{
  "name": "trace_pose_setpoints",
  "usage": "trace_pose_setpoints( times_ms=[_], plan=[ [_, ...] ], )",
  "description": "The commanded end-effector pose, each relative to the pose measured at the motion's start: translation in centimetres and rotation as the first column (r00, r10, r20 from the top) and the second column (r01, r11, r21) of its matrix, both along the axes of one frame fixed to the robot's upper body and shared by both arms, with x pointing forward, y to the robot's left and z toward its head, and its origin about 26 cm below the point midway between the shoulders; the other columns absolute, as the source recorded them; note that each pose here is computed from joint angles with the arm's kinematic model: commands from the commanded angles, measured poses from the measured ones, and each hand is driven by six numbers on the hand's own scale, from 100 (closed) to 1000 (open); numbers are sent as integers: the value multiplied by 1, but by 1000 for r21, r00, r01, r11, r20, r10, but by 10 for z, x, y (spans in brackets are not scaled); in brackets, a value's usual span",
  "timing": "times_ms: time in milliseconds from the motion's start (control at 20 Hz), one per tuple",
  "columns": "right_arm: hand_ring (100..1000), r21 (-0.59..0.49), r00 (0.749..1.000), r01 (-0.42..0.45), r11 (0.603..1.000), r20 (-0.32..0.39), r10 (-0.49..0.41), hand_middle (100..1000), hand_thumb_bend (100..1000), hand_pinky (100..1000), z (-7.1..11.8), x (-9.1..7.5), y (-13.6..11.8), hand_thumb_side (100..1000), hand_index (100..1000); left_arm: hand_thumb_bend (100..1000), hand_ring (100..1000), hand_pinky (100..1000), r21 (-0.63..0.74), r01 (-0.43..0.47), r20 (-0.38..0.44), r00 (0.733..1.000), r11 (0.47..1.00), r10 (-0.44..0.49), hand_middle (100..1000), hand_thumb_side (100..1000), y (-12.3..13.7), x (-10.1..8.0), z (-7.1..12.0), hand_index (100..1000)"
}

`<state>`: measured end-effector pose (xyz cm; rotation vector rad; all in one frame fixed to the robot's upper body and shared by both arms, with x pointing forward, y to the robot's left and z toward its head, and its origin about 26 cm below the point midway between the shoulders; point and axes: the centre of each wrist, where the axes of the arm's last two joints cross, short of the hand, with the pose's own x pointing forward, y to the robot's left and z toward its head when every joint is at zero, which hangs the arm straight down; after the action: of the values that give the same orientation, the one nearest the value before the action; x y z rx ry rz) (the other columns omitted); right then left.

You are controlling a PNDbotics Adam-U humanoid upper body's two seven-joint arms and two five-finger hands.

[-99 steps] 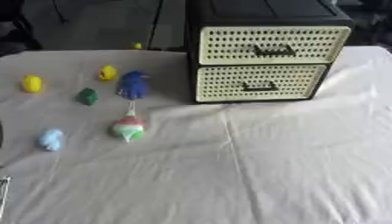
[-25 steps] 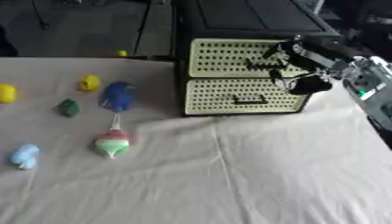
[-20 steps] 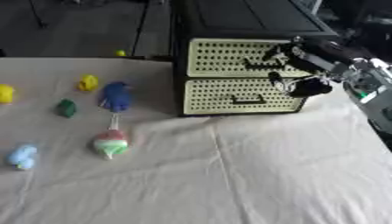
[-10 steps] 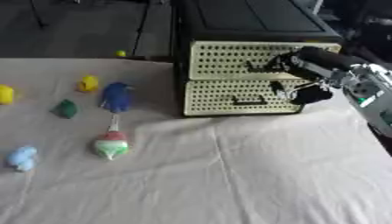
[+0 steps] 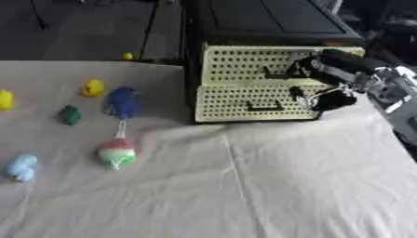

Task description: Pick up objects from table and place into drawer.

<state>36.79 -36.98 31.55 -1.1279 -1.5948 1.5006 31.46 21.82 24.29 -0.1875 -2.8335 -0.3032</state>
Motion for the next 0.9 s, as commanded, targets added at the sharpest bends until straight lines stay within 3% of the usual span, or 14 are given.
trace_pose_setpoints(
  times_ms=[50, 700, 900],
  plan=[
    [100, -53, 999, -7, 999, 47, 9, 100, 100, 118, 14, -13, 8, 242, 636, 100, 746, 694, 3, 2, 19, 1000, 1000, -2, 671, 867, 0, -2, 6, 907],
    [100, -24, 993, -100, 995, 64, 101, 100, 100, 122, 10, -44, 43, 242, 608, 100, 747, 695, -9, -9, 20, 1000, 1000, 9, 672, 868, 2, -2, 6, 907],
    [100, -13, 991, -118, 993, 58, 119, 100, 100, 122, 11, -44, 54, 241, 607, 100, 747, 695, -11, -9, 19, 1000, 1000, 9, 672, 868, 2, -2, 6, 907]
  ],
)
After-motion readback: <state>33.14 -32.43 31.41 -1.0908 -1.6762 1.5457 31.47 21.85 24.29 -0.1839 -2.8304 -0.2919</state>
